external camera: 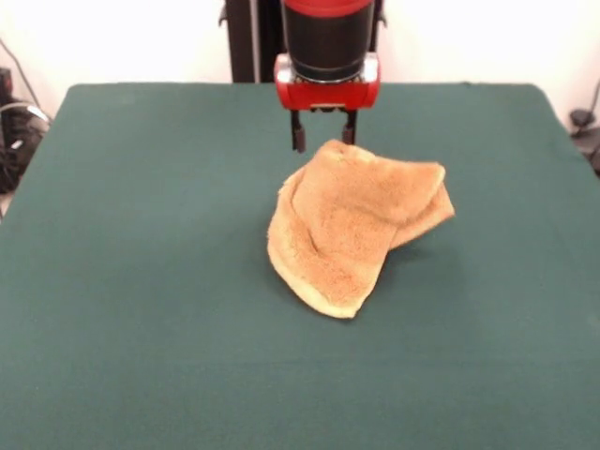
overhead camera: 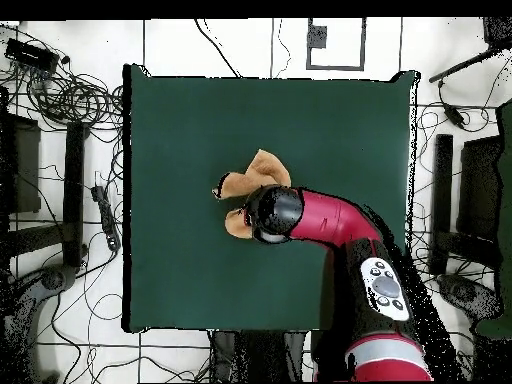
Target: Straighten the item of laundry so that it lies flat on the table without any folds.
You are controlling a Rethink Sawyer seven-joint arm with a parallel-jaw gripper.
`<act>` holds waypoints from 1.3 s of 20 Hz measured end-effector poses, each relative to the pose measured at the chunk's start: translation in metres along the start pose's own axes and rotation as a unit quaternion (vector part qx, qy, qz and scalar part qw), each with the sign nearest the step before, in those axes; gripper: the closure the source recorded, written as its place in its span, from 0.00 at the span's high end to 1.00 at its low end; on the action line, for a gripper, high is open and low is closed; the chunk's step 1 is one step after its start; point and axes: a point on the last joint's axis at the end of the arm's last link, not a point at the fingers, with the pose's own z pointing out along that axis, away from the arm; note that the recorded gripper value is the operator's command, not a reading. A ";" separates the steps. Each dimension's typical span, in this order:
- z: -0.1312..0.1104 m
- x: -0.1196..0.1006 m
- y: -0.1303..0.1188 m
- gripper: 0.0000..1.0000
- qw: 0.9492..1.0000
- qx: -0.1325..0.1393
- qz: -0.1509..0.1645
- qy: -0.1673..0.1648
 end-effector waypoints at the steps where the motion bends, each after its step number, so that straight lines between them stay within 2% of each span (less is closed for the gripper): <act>1: -0.002 -0.003 0.000 1.00 1.000 0.000 0.000 -0.002; 9: -0.030 -0.046 0.010 1.00 0.999 -0.023 -0.009 -0.047; 13: -0.037 -0.050 0.015 1.00 0.998 -0.027 -0.012 -0.055; 20: -0.037 -0.035 0.017 1.00 0.998 -0.030 -0.008 -0.046; 23: -0.028 -0.020 0.016 1.00 0.999 -0.033 0.004 -0.031; 26: -0.008 0.005 0.009 1.00 0.999 -0.030 0.032 -0.021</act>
